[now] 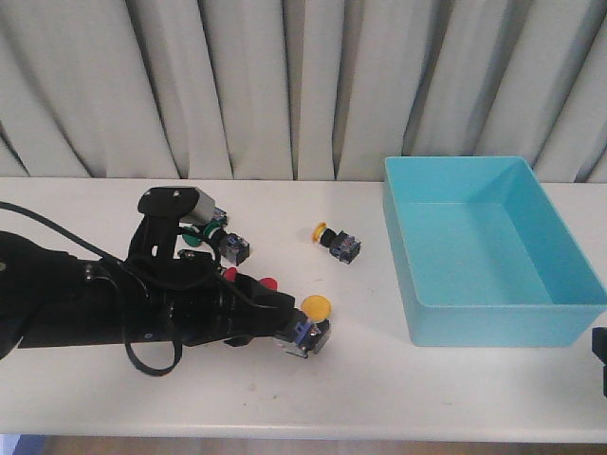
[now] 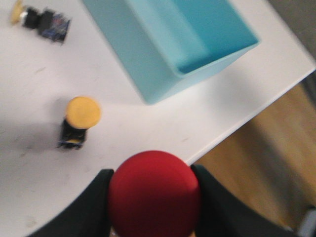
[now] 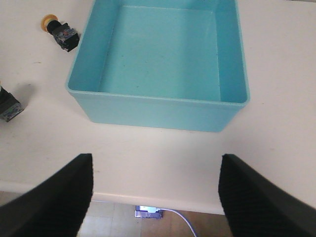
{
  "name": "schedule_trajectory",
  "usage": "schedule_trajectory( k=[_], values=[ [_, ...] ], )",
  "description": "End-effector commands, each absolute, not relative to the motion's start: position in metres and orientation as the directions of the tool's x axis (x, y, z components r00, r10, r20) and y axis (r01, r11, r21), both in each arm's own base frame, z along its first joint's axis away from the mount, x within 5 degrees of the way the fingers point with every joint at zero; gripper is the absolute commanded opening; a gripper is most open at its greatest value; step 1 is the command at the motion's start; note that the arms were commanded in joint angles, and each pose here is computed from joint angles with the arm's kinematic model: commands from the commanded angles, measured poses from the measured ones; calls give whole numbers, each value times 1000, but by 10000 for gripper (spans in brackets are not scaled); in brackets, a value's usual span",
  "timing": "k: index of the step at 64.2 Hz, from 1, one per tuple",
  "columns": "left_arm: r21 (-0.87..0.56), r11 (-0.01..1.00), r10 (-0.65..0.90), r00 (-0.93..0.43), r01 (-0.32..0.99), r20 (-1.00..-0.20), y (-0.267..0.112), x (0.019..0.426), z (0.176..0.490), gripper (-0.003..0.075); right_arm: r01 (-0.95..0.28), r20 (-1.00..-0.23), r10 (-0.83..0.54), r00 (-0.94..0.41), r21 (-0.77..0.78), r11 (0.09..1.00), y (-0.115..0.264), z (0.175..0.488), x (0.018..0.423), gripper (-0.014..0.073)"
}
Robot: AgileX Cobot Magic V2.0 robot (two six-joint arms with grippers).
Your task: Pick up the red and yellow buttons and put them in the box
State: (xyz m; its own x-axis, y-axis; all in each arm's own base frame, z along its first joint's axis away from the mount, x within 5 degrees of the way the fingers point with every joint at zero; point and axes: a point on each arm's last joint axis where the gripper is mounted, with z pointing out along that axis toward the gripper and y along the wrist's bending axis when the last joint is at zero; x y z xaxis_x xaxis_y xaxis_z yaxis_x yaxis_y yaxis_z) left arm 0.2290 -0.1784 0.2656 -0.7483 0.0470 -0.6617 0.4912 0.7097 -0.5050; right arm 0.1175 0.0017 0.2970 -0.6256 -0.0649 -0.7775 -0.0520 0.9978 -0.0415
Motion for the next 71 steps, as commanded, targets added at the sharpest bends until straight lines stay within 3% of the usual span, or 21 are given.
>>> schedule_trajectory(
  k=[1,18,33,71],
  values=[
    [-555,631,-8,-711,542,-703,-183,224,289,167,-46,-832,-69,-551,-52,998,1,312,123,527],
    [-675,569,-134,-756,470,-640,-183,227,296,167,-46,-832,-69,-551,-52,998,1,312,123,527],
    [-725,445,-117,-768,526,-630,-190,219,304,167,-46,-832,-69,-551,-52,998,1,312,123,527],
    [-734,423,-119,-770,532,-627,-191,218,306,167,-43,-834,-60,-548,-43,998,1,312,123,527]
  ],
)
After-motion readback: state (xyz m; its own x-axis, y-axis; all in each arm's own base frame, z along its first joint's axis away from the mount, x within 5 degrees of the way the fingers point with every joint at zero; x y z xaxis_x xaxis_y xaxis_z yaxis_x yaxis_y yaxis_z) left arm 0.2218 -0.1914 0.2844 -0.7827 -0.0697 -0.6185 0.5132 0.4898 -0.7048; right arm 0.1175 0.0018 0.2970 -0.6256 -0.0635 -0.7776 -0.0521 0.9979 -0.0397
